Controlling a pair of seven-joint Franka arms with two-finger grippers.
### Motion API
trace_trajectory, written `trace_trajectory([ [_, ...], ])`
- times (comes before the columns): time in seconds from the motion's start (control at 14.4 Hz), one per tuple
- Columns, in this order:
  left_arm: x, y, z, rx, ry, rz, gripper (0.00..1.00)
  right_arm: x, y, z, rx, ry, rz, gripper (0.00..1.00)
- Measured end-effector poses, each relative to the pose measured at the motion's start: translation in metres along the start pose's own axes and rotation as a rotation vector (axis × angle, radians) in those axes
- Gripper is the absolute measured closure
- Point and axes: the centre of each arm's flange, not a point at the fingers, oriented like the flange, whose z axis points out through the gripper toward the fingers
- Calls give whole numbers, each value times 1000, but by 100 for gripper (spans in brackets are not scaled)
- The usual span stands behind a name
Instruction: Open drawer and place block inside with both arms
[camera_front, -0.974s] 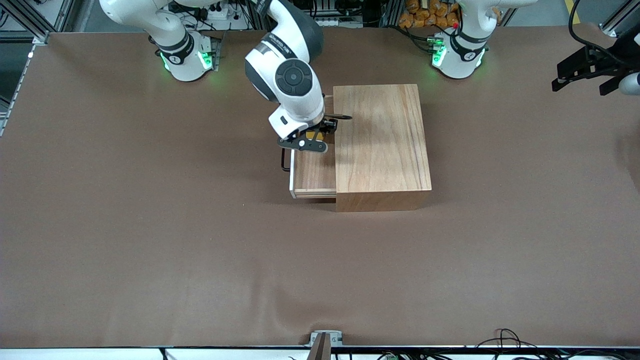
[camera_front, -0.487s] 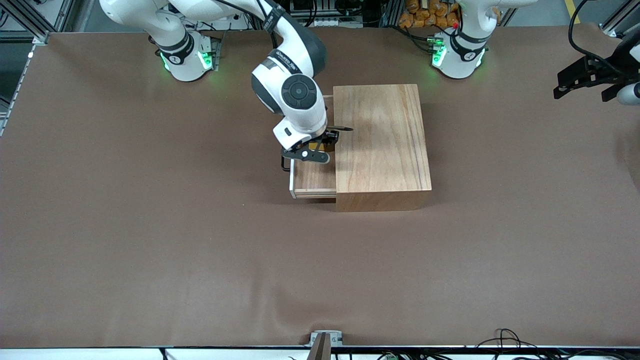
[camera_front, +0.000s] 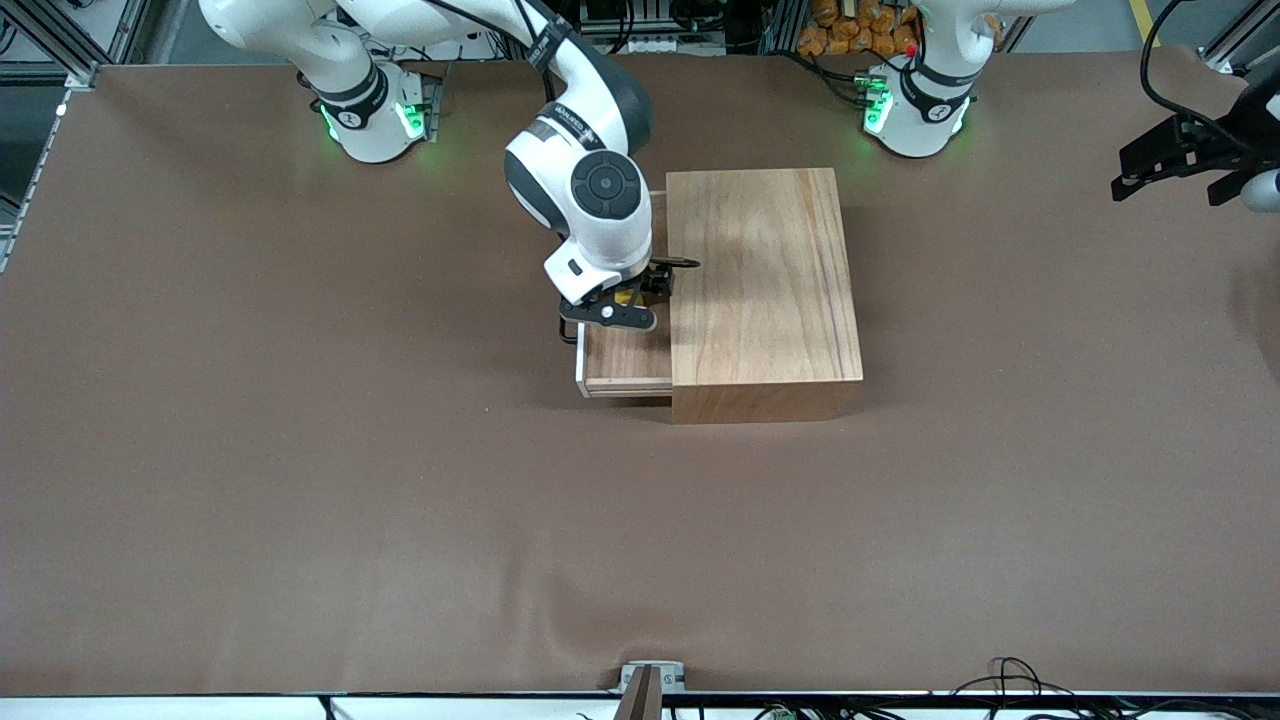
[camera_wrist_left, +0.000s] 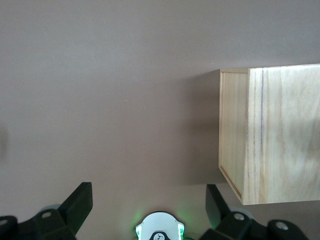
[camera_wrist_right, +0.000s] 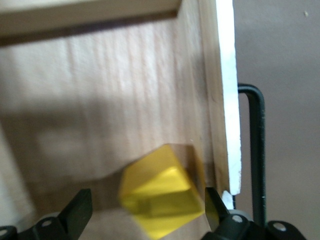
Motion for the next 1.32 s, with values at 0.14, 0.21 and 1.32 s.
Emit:
trace_trajectory([
  [0.14, 0, 0, 0, 0, 0, 0, 0, -3, -2, -32, 31, 21, 1, 0],
  [0.21, 0, 0, 0, 0, 1, 0, 0, -7, 0, -50, 37, 26, 1, 0],
  [1.32, 1, 4, -3, 1, 15, 7, 0, 91, 214, -230, -13, -32, -58, 0],
])
